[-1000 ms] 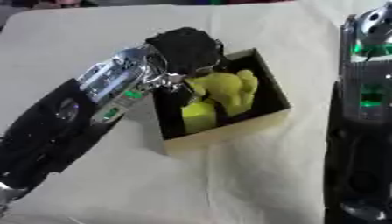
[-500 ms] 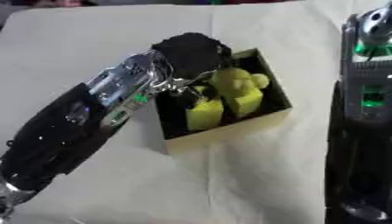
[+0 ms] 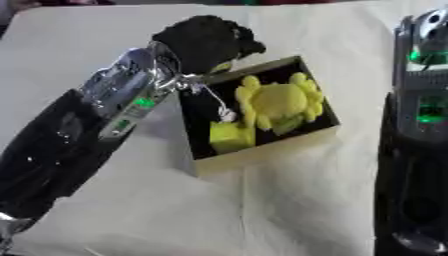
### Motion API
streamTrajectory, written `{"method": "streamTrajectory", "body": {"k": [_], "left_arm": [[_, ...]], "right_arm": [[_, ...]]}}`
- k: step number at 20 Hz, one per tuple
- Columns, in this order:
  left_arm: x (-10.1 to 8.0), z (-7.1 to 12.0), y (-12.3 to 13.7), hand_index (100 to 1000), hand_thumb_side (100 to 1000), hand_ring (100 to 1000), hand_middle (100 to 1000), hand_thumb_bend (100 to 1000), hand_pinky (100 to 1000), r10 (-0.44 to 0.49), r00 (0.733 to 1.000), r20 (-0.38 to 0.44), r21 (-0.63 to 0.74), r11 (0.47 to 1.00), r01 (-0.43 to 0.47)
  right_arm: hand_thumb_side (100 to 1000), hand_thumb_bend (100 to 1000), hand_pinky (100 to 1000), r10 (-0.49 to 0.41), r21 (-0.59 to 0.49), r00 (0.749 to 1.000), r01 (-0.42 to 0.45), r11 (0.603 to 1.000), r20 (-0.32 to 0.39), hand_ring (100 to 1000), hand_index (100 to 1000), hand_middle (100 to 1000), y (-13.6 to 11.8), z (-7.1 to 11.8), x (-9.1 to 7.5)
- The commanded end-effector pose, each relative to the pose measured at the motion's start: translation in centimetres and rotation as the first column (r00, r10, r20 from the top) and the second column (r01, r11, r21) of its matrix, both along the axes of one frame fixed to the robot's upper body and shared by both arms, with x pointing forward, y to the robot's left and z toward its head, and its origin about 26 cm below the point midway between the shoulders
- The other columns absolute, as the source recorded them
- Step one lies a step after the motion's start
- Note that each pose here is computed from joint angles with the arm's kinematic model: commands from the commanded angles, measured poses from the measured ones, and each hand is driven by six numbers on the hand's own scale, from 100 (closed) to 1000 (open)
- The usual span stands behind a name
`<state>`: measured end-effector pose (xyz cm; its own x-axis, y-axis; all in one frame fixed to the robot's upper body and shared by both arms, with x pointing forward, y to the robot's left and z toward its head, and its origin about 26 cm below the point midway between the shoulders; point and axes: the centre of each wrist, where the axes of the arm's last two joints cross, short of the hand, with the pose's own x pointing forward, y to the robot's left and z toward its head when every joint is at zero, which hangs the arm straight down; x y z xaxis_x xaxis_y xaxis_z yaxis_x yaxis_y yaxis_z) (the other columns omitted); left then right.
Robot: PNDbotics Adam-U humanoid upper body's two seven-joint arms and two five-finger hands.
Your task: Pick up objects on the table and place them in the box.
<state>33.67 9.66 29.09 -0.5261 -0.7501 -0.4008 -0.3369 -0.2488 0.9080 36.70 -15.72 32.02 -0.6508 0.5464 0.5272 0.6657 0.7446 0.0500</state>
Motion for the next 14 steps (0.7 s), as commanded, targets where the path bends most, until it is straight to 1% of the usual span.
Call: {"method": "streamTrajectory", "body": {"k": [1, 3, 4, 5, 6, 7, 8, 9, 10, 13, 14], "left_arm": [[-2.2, 2.9, 1.8, 936, 431, 800, 768, 293, 763, -0.037, 0.996, 0.083, -0.118, 0.992, 0.047], [-3.7, 4.2, 3.1, 926, 403, 769, 746, 240, 744, -0.083, 0.99, 0.116, -0.214, 0.971, 0.106], [-4.2, 4.7, 3.8, 913, 384, 743, 726, 184, 725, -0.103, 0.986, 0.13, -0.268, 0.954, 0.135], [-4.3, 5.0, 4.4, 912, 415, 723, 715, 131, 710, -0.121, 0.982, 0.145, -0.323, 0.932, 0.163], [-4.3, 5.2, 5.2, 913, 459, 710, 709, 100, 702, -0.138, 0.976, 0.165, -0.39, 0.9, 0.194], [-4.2, 5.3, 5.9, 913, 496, 698, 701, 100, 694, -0.154, 0.97, 0.187, -0.461, 0.858, 0.225], [-4.1, 5.4, 6.8, 916, 544, 688, 695, 100, 693, -0.158, 0.962, 0.221, -0.539, 0.802, 0.256], [-3.9, 5.3, 7.6, 915, 548, 687, 693, 100, 693, -0.153, 0.953, 0.261, -0.608, 0.741, 0.286], [-3.8, 5.3, 8.4, 921, 609, 683, 692, 100, 693, -0.137, 0.944, 0.3, -0.671, 0.674, 0.311], [-3.5, 4.9, 10.5, 923, 647, 686, 691, 100, 698, -0.09, 0.916, 0.391, -0.787, 0.484, 0.384], [-3.4, 4.8, 11.1, 926, 665, 689, 693, 100, 703, -0.079, 0.906, 0.417, -0.805, 0.431, 0.408]], "right_arm": [[989, 100, 836, -0.003, -0.001, 0.999, 0.003, 1.0, 0.044, 815, 801, 670, -0.2, 1.1, -0.6], [985, 100, 836, -0.001, -0.005, 0.999, 0.002, 1.0, 0.05, 815, 802, 671, -0.2, 1.2, -0.7], [979, 100, 836, 0.001, -0.011, 0.999, 0.0, 1.0, 0.054, 816, 803, 672, -0.1, 1.2, -0.8], [972, 100, 835, 0.003, -0.018, 0.998, -0.002, 1.0, 0.058, 816, 804, 672, 0.0, 1.3, -0.9], [968, 100, 835, 0.007, -0.031, 0.998, -0.005, 1.0, 0.063, 816, 804, 673, 0.0, 1.3, -1.0], [962, 100, 835, 0.012, -0.045, 0.998, -0.009, 0.999, 0.068, 816, 805, 673, 0.2, 1.4, -1.1], [954, 100, 834, 0.019, -0.062, 0.997, -0.014, 0.998, 0.075, 817, 807, 675, 0.3, 1.4, -1.2], [953, 100, 834, 0.023, -0.079, 0.997, -0.017, 0.997, 0.08, 817, 807, 675, 0.4, 1.5, -1.3], [948, 100, 834, 0.027, -0.096, 0.996, -0.019, 0.995, 0.085, 817, 810, 677, 0.6, 1.5, -1.4], [939, 100, 833, 0.041, -0.139, 0.994, -0.027, 0.99, 0.097, 817, 812, 678, 1.0, 1.8, -1.6], [936, 100, 833, 0.045, -0.151, 0.994, -0.029, 0.988, 0.1, 818, 813, 678, 1.1, 1.8, -1.7]]}}
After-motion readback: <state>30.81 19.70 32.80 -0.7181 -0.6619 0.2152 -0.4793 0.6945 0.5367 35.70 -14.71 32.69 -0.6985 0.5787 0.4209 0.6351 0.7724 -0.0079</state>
